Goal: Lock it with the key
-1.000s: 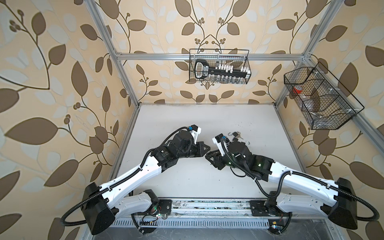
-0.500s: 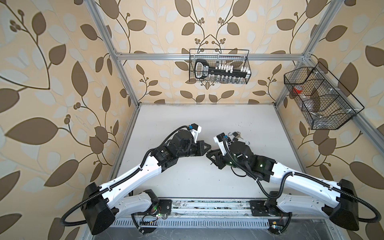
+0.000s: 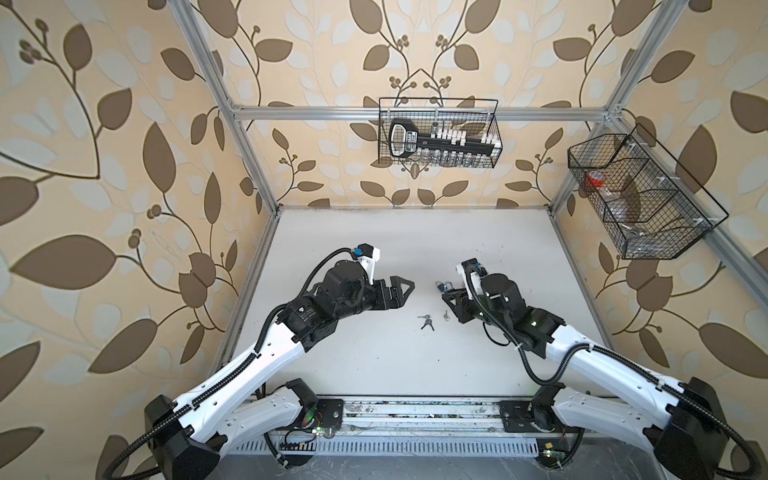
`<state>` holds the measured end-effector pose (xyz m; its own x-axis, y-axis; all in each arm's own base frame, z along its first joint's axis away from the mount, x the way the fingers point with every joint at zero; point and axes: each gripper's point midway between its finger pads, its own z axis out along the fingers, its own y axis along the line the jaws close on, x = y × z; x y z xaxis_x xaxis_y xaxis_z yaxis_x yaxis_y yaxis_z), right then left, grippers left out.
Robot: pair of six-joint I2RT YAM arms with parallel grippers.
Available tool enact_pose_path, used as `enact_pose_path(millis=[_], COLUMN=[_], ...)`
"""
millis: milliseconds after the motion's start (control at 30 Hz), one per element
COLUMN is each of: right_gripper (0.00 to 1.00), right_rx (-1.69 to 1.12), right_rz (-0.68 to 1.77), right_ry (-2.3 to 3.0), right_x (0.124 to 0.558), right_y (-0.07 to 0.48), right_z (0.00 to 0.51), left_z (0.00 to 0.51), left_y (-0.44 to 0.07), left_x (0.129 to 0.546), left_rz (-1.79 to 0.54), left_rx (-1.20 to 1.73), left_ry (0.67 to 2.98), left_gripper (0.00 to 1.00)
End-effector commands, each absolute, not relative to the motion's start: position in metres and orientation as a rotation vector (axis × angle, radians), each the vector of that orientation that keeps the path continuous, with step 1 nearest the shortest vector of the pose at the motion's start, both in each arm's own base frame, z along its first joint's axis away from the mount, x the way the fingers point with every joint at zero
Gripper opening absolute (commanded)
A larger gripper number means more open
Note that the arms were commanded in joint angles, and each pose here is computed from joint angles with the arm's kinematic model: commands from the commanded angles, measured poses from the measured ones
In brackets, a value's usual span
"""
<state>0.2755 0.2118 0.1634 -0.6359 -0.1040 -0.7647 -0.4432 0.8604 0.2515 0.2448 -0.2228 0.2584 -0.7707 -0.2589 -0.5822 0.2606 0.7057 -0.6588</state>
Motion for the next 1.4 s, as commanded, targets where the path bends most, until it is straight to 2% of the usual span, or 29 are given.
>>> enact_pose_path(millis=[0,233,633,1200,1367], right_gripper=[0.0,0.0,0.0,0.0,0.05], right_rx=[-0.572,-0.776,-0.764,-0.759,-0.776], right_rz=[0.532,0.407,0.243,0.214,0.215], right_ry=[2.26,2.397,2.528,2.586,2.601], right_x=[0.278,0.3,0.344,0.368,0.367], right_y=[0.223,0.237,0.243,0.248,0.248], right_z=[0.159,0.117,0.072,0.041,0.033], left_z=[0.243,0.22,0.191,0.189,0.186], left_y=[-0.203,-0.185,-0.147,-0.141,-0.138], left_x=[0.245,0.248,0.263,0.267,0.267], left_rz=[-0.93,-0.97,-1.12,-1.102,-1.084], left_rx=[-0.061,-0.173,-0.448,-0.472,-0.487], left_ry=[2.286,2.319,2.301,2.31,2.318], left_gripper=[0.99,0.99,0.99,0.99,0.99])
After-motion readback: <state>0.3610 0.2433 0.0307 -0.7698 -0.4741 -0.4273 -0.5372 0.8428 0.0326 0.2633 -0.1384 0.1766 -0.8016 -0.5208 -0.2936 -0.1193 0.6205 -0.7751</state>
